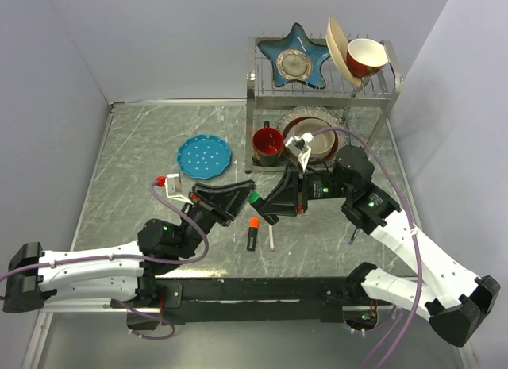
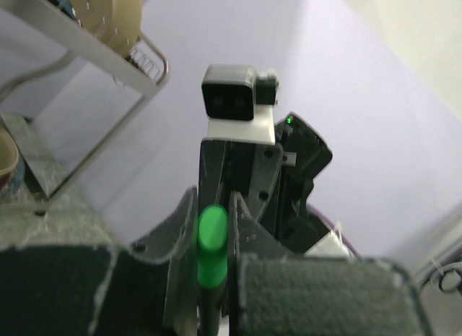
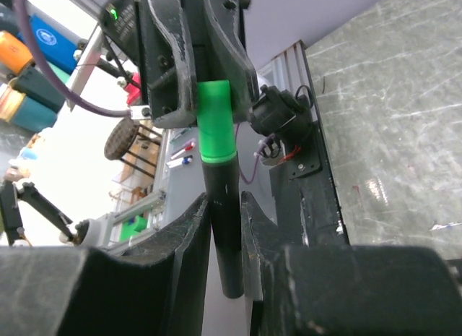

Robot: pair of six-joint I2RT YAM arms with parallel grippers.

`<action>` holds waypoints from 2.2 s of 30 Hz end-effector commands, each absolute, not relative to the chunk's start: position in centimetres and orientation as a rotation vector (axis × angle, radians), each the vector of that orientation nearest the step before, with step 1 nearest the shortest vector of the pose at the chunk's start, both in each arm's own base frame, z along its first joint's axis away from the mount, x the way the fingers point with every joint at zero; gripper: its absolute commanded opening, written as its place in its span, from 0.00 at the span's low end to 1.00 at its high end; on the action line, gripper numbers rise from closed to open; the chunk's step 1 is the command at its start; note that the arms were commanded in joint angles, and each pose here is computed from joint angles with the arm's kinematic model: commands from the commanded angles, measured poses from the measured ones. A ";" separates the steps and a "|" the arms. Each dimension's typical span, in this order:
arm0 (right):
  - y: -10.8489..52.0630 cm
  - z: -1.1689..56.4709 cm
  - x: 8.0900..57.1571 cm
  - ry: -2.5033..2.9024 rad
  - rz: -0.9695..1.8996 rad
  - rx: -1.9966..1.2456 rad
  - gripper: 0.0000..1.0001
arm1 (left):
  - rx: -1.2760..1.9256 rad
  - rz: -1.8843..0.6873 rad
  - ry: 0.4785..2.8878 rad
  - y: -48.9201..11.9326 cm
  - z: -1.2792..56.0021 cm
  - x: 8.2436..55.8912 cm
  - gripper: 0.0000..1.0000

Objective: Insert the pens into the pen caps

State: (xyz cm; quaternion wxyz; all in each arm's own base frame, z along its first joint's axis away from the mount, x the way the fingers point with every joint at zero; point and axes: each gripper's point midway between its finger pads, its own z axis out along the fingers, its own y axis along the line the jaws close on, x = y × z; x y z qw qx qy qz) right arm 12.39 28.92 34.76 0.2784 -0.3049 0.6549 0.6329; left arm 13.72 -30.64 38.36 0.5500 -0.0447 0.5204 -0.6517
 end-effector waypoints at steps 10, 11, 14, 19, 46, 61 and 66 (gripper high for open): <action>28.1 45.1 22.8 1.313 1.418 -0.353 0.00 | 0.790 -1.658 1.807 -37.3 20.4 -0.9 0.01; 28.1 44.8 22.7 1.321 1.411 -0.361 0.00 | 0.757 -1.609 1.818 -37.3 20.5 0.0 0.01; 28.1 43.0 22.1 1.370 1.393 -0.403 0.00 | 0.692 -1.477 1.846 -36.9 22.3 2.7 0.01; 26.4 37.2 20.5 1.518 1.285 -0.443 0.30 | 0.487 -1.370 1.778 -33.7 27.5 8.9 0.01; 19.7 27.5 17.0 1.716 1.062 -0.285 0.81 | 0.248 -0.937 2.241 -26.8 12.4 23.7 0.01; 16.7 23.5 19.6 1.924 0.838 -0.023 0.80 | 0.163 -0.869 2.395 -26.4 6.8 24.2 0.36; 13.7 20.4 20.4 2.017 0.637 0.111 0.80 | 0.140 -0.799 2.359 -25.4 8.9 24.8 0.63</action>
